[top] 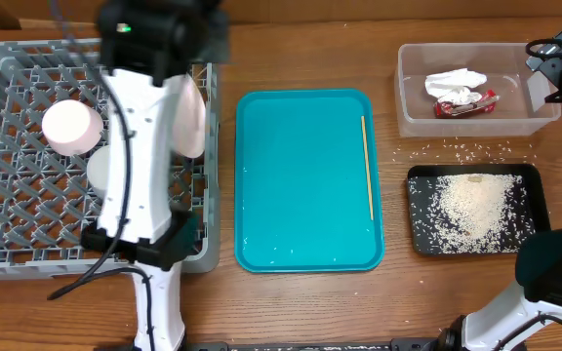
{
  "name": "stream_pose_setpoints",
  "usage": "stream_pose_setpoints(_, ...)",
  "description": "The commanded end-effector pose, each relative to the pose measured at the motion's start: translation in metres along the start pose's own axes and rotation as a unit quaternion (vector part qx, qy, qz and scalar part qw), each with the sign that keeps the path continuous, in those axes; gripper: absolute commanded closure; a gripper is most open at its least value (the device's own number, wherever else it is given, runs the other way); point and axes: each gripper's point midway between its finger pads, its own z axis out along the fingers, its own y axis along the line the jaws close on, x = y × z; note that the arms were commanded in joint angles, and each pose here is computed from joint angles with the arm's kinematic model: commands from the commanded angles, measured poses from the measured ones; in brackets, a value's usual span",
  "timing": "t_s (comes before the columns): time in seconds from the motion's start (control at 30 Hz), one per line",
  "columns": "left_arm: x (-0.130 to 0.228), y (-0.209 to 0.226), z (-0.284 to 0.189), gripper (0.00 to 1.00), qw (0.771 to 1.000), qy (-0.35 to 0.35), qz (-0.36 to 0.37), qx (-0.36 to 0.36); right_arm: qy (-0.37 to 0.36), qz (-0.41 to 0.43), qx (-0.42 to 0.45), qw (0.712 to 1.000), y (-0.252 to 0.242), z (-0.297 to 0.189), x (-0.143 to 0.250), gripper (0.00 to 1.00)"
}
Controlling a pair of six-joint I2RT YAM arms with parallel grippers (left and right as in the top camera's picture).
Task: Sort waste into correct bins and load items into the dishwasher
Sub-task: 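Carry the chopstick left and insert it upright into the dish rack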
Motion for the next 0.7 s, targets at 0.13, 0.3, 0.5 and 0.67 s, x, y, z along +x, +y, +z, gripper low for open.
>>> stream_pose_setpoints(0.13, -0.006, 0.087, 0.009, 0.96, 0.998, 0.013, 0.014, -0.059, -0.006, 0.003, -0.002, 1.0, 0.0, -0.003, -0.002, 0.0)
stream_pose_setpoints(0.3, 0.009, 0.11, 0.04, 0.96, 0.998, 0.065, 0.004, 0.004, -0.006, 0.003, -0.002, 1.0, 0.0, -0.003, -0.002, 0.0)
stream_pose_setpoints(0.5, 0.043, 0.13, 0.085, 0.96, 0.988, 0.151, -0.013, 0.003, -0.006, 0.003, -0.002, 1.0, 0.0, -0.003, -0.002, 0.0)
stream_pose_setpoints(0.67, 0.072, 0.127, 0.123, 0.96, 0.976, 0.215, -0.008, 0.007, -0.006, 0.003, -0.002, 1.0, 0.0, -0.003, -0.002, 0.0)
